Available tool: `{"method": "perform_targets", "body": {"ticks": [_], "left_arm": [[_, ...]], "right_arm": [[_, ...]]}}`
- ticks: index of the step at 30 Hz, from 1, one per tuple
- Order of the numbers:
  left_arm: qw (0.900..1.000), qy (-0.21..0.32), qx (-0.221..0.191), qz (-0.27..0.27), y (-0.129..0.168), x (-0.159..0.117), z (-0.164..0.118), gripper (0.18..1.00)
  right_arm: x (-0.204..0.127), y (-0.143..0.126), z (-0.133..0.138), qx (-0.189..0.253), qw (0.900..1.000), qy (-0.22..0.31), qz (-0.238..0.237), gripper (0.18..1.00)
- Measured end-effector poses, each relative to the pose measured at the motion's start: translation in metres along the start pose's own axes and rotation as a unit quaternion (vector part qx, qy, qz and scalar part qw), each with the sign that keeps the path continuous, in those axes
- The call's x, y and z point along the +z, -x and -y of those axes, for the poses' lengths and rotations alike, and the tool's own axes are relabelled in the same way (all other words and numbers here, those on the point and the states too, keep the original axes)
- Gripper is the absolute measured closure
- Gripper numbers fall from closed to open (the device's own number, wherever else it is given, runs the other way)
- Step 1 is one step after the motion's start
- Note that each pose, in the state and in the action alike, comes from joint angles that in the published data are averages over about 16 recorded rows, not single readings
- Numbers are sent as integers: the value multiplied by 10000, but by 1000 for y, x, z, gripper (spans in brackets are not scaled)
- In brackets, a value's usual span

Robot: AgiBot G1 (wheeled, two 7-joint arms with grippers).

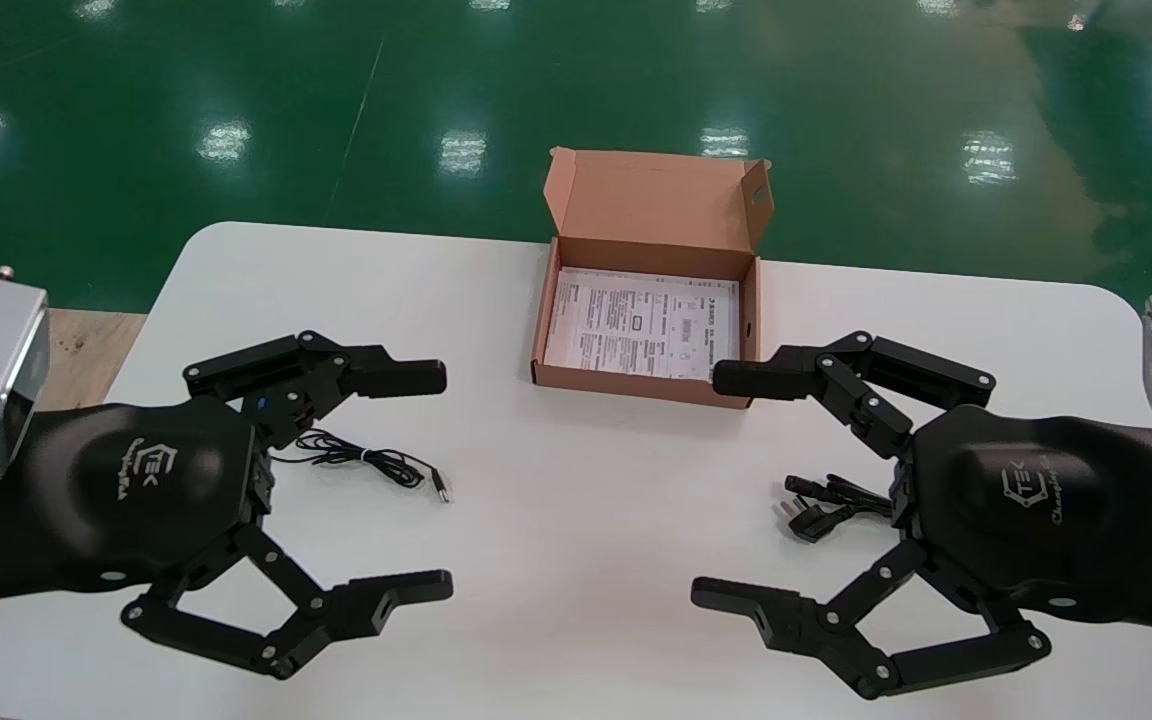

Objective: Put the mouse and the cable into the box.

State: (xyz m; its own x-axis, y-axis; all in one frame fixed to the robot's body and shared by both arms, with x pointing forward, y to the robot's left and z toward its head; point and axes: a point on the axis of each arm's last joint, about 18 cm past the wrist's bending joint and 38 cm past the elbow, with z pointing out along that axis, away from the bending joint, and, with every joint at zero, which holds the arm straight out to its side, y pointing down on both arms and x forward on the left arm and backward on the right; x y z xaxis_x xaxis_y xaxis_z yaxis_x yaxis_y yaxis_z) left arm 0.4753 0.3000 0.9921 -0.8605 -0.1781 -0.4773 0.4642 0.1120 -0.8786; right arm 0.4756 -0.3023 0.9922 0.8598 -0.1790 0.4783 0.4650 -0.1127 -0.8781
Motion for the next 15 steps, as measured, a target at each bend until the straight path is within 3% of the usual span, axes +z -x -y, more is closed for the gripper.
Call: {"method": "perform_targets", "body": {"ticks": [15], "left_arm": [[10000,0,0,0,0,0,0,183]], "right_arm": [[0,0,0,0,10000,0,0,179]]}}
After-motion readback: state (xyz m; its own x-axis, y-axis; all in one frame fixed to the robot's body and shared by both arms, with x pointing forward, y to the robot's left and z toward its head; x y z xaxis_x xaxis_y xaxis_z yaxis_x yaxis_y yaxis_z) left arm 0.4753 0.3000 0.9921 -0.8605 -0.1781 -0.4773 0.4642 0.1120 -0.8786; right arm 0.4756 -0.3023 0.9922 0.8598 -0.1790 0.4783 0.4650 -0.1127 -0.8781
